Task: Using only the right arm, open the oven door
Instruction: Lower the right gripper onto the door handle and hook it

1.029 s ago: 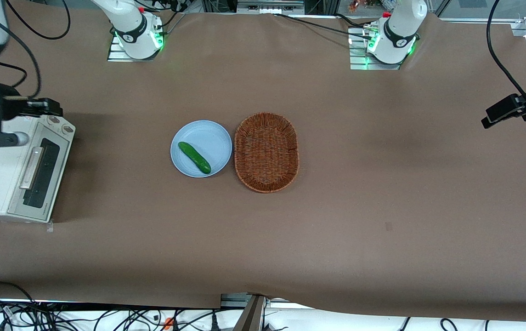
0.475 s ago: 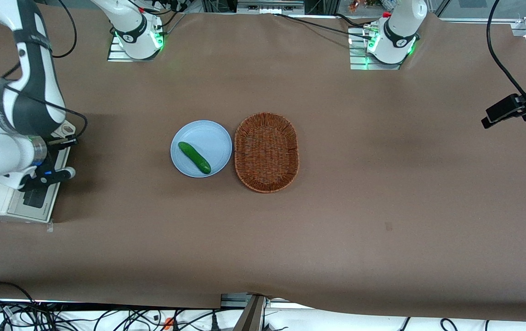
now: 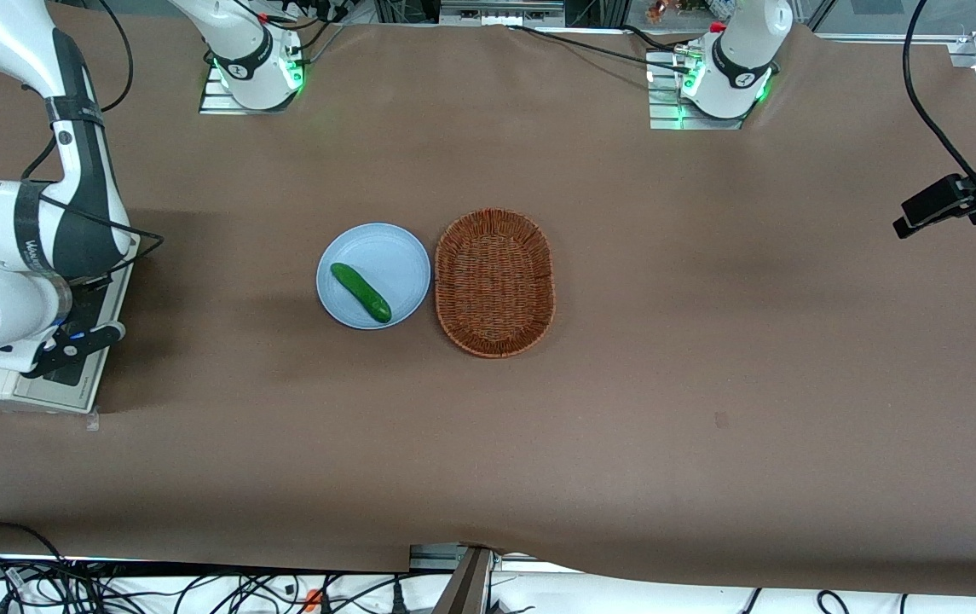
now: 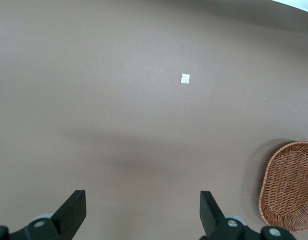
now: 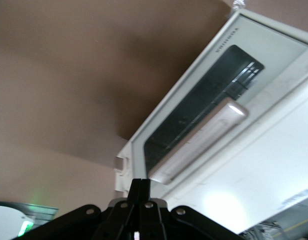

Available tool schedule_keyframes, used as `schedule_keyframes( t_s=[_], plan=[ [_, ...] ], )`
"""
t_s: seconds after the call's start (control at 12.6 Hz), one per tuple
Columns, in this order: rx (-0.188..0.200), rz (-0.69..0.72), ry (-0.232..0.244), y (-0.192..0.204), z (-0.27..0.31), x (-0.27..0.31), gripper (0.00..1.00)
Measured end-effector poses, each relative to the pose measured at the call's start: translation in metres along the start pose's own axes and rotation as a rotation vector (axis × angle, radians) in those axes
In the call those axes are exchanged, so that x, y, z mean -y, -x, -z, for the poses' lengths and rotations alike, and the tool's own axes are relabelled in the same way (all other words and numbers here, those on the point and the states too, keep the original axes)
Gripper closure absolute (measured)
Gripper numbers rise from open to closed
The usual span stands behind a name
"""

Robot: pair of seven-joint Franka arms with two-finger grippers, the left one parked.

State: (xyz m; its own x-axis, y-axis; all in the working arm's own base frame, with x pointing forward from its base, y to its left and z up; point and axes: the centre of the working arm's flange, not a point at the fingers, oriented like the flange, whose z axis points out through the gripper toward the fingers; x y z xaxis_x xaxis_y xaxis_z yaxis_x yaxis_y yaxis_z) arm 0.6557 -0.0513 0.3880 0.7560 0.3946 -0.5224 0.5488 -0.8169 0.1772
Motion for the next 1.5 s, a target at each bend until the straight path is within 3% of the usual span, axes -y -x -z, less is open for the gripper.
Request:
schedule_keyframes(
  t_s=[0.24, 1.5],
  plan=[
    [0.000, 0.049, 0.068, -0.006, -0.012, -0.015, 0.99],
    [0.017, 0.125, 0.051, -0.013, -0.055, -0.036, 0.99]
  ],
)
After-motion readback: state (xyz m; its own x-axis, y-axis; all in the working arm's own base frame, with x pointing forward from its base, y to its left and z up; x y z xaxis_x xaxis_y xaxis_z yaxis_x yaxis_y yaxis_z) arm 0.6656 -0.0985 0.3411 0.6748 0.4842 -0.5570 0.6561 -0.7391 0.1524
